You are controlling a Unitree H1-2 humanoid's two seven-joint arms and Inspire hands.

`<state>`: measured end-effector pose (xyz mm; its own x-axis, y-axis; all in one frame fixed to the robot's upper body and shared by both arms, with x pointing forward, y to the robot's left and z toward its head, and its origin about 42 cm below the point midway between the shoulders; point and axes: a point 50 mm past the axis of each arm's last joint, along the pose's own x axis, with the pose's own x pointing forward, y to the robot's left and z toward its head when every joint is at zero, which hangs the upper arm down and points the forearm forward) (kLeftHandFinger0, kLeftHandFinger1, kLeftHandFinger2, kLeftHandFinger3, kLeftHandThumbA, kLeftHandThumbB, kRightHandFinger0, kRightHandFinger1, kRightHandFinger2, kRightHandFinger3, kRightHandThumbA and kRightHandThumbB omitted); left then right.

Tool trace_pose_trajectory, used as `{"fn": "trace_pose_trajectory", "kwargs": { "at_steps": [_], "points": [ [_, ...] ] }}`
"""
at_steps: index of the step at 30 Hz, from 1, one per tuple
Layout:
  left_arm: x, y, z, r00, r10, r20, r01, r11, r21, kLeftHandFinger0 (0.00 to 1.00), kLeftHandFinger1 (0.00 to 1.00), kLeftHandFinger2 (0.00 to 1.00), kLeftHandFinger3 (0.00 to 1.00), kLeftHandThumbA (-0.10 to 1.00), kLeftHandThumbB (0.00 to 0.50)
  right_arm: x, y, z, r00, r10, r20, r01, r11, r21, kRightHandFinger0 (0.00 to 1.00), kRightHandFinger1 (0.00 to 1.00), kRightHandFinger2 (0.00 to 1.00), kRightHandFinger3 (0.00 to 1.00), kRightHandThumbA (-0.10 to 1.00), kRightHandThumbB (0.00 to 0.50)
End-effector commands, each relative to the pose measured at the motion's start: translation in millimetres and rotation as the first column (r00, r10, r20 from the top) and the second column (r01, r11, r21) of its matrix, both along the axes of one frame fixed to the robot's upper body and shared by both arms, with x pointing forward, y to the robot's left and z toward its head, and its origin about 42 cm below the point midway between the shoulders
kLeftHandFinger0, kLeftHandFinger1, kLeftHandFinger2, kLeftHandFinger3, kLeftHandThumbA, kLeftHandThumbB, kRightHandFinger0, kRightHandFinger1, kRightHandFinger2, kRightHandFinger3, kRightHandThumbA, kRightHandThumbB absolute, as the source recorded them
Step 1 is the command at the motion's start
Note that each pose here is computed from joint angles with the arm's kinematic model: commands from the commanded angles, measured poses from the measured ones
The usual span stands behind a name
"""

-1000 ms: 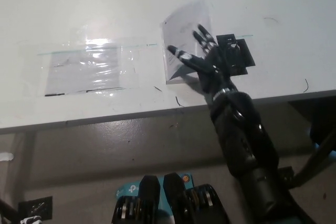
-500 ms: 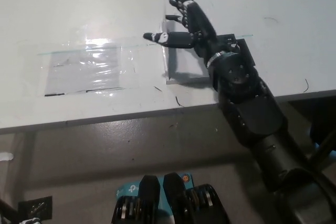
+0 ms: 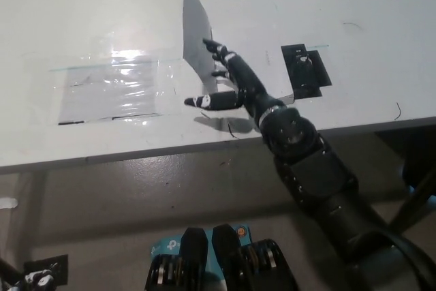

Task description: The robot uses its right hand to slide under the cover of the book kept in the middle of the desk and open it

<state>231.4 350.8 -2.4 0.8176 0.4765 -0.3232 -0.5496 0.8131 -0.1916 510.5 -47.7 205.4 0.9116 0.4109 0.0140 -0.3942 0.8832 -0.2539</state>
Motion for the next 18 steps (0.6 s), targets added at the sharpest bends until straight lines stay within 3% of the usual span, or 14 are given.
{"fn": "trace_pose_trajectory", "kwargs": {
  "at_steps": [1, 7, 9, 10, 11, 14, 18],
  "points": [
    [11, 9, 14, 0.999, -0.013, 0.03, 0.012, 0.999, 0.043, 0.81, 0.74, 0.77, 0.82, 0.78, 0.209, 2, 12, 15, 0.994, 0.02, 0.109, -0.026, 0.999, 0.046, 0.8, 1.0, 1.0, 0.98, 1.0, 0.282],
    [17, 14, 17, 0.999, -0.019, 0.033, 0.017, 0.998, 0.053, 0.8, 0.72, 0.75, 0.79, 0.76, 0.238, 0, 16, 6, 0.996, 0.011, 0.094, -0.012, 1.0, 0.011, 0.83, 1.0, 1.0, 0.98, 1.0, 0.311],
    [18, 12, 19, 0.999, -0.029, 0.029, 0.027, 0.998, 0.056, 0.78, 0.71, 0.75, 0.79, 0.77, 0.254, 2, 18, 7, 0.991, 0.023, 0.129, -0.015, 0.998, -0.061, 0.91, 1.0, 0.99, 0.99, 1.0, 0.287],
    [18, 12, 19, 0.999, -0.028, 0.028, 0.026, 0.998, 0.054, 0.78, 0.7, 0.74, 0.79, 0.77, 0.271, 4, 21, 12, 0.981, 0.076, 0.176, -0.053, 0.99, -0.133, 1.0, 0.99, 0.98, 1.0, 1.0, 0.227],
    [20, 12, 19, 0.999, -0.028, 0.033, 0.026, 0.998, 0.055, 0.78, 0.7, 0.74, 0.78, 0.76, 0.265, 5, 22, 14, 0.975, 0.097, 0.202, -0.063, 0.983, -0.17, 1.0, 0.99, 0.97, 0.99, 1.0, 0.196],
    [23, 14, 21, 0.999, -0.033, 0.032, 0.031, 0.997, 0.064, 0.77, 0.69, 0.73, 0.77, 0.76, 0.273, 12, 25, 23, 0.968, 0.167, 0.187, -0.101, 0.942, -0.321, 1.0, 1.0, 1.0, 1.0, 1.0, 0.231],
    [28, 15, 25, 0.999, -0.033, 0.037, 0.03, 0.997, 0.071, 0.74, 0.68, 0.72, 0.76, 0.76, 0.269, 21, 31, 49, 0.944, 0.264, 0.2, -0.134, 0.856, -0.499, 1.0, 1.0, 1.0, 1.0, 1.0, 0.35]
  ]
}}
